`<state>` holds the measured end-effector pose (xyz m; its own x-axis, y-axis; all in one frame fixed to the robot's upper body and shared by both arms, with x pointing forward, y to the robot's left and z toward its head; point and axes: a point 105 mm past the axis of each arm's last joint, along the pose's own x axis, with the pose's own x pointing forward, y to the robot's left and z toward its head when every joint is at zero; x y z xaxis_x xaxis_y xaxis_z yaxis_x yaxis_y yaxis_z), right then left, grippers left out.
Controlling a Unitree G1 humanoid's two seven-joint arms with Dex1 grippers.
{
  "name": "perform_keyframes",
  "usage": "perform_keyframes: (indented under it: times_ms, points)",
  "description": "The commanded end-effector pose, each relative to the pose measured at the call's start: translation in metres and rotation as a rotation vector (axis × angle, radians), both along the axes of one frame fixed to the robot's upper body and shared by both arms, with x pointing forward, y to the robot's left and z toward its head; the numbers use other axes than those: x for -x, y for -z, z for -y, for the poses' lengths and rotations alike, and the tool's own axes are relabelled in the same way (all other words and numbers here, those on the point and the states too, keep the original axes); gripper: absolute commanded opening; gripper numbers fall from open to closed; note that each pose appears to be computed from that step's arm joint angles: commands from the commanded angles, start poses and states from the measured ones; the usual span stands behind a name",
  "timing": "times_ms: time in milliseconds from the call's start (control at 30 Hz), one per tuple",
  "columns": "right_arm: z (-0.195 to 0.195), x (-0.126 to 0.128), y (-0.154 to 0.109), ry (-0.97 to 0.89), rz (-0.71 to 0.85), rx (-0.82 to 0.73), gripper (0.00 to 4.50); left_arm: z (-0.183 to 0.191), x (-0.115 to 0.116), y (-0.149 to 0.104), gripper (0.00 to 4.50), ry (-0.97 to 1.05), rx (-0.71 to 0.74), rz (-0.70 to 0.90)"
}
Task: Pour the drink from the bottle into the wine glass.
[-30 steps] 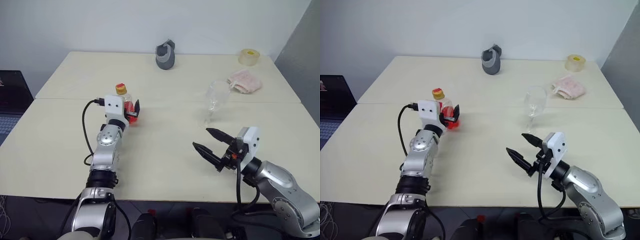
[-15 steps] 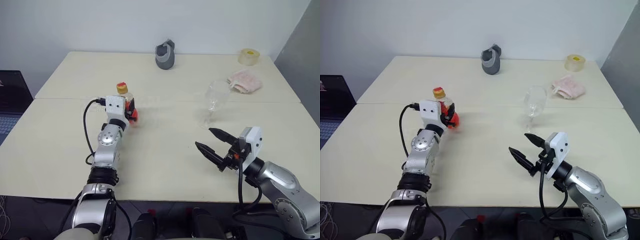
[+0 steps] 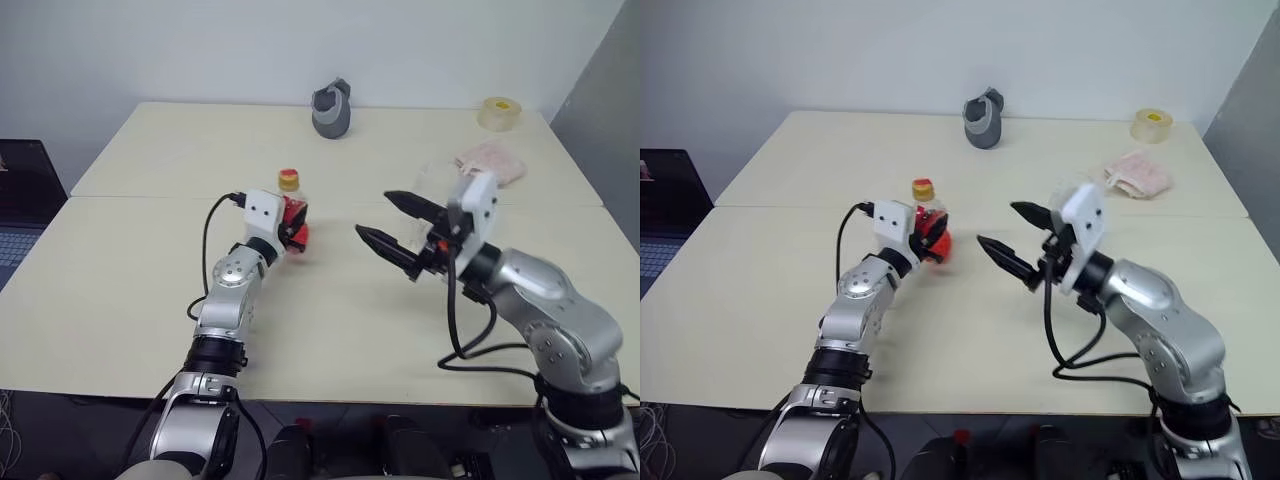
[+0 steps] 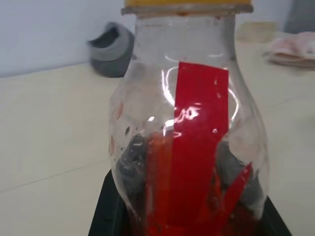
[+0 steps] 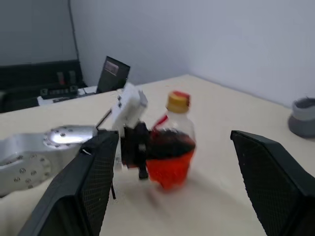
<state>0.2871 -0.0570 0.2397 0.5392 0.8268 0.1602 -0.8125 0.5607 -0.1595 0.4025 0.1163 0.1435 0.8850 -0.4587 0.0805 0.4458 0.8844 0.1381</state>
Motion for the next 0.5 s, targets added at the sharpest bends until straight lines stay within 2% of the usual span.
perform_keyframes:
  times_ms: [33,500]
  points:
    - [-0.015,-0.006,-0.017,-0.042,0.036,-0.017,3.89,0.024,0.003,-0.030,1.04,0.147,-0.007,0.081]
    - [-0.031,-0.040,-0.024,-0.027,-0.016,-0.037,3.89,0.079,0.028,-0.044,1.04,0.536,-0.059,0.126]
